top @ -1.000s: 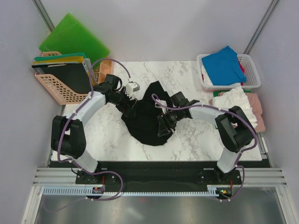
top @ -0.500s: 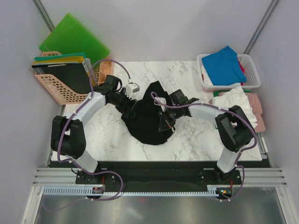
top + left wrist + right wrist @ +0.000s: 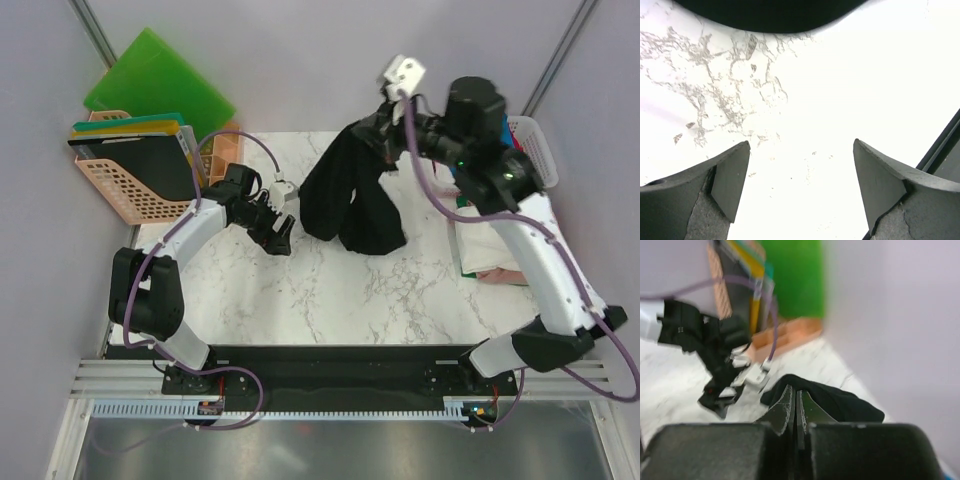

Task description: Fold and stack the t-shirts

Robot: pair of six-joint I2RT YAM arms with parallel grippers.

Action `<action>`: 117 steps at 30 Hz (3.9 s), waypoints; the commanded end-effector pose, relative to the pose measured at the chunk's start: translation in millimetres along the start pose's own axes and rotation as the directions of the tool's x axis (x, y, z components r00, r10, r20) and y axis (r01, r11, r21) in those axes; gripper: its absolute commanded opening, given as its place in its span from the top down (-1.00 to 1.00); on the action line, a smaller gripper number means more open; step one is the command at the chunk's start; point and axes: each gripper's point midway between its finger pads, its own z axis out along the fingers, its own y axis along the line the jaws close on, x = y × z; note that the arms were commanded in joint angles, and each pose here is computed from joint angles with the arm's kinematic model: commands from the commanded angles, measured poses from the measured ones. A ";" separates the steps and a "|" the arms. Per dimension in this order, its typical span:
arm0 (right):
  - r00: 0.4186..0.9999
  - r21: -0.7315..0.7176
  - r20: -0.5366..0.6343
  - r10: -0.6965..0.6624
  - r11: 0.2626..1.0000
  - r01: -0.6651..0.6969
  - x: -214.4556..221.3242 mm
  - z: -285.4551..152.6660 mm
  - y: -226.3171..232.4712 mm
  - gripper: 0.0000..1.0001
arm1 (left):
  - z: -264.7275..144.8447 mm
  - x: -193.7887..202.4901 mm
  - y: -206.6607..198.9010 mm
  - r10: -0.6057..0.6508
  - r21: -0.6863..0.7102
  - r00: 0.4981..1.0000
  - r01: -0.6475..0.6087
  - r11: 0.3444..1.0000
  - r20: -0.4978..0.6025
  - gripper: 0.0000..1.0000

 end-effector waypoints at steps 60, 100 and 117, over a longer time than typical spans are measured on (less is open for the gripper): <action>0.768 0.128 -0.562 0.307 0.950 -0.286 298.3 -93.4 44.2 -0.65 | 14.6 -5.3 -22.7 0.046 0.051 0.999 -0.046 0.998 -0.002 -0.79; 0.689 0.230 -0.655 0.310 0.951 -0.209 387.4 -11.7 23.2 1.00 | 4.2 -1.3 -26.4 0.065 0.025 0.998 -0.065 0.998 0.010 -0.79; 0.669 0.151 -0.685 0.289 0.954 -0.258 393.3 -2.5 50.7 -0.11 | 7.0 0.8 -24.6 0.063 0.025 0.998 -0.063 0.998 0.000 -0.79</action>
